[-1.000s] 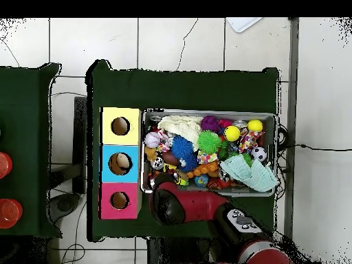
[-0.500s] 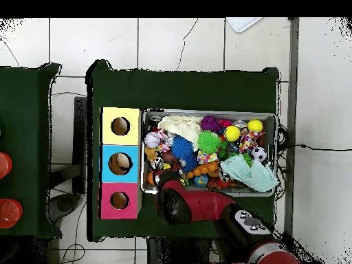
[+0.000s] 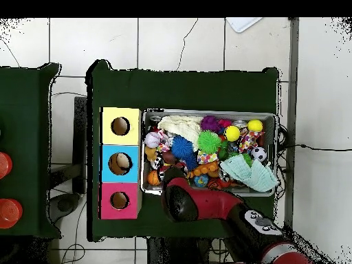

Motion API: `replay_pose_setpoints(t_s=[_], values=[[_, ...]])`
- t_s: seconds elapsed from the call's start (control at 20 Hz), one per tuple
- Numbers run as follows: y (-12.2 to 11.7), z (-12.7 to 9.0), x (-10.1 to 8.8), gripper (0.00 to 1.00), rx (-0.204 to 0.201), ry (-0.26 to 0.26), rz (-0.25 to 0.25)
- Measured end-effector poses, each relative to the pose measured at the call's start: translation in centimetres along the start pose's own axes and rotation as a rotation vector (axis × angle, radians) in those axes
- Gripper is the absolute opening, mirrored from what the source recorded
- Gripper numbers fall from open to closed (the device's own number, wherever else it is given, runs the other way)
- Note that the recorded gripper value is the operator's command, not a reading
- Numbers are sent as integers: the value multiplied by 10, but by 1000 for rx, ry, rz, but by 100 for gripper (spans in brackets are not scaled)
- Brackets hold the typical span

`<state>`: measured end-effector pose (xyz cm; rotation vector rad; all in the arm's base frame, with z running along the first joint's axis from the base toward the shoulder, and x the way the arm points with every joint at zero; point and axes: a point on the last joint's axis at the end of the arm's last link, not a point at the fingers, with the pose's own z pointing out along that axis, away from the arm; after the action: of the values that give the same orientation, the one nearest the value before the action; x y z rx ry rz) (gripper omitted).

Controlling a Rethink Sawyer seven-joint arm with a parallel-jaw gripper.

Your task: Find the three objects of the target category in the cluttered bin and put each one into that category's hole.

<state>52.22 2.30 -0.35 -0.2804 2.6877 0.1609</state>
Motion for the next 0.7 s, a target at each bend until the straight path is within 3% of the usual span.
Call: replay_pose_setpoints(t_s=[0.7], values=[[22, 12, 3, 100, -61, 2, 13]])
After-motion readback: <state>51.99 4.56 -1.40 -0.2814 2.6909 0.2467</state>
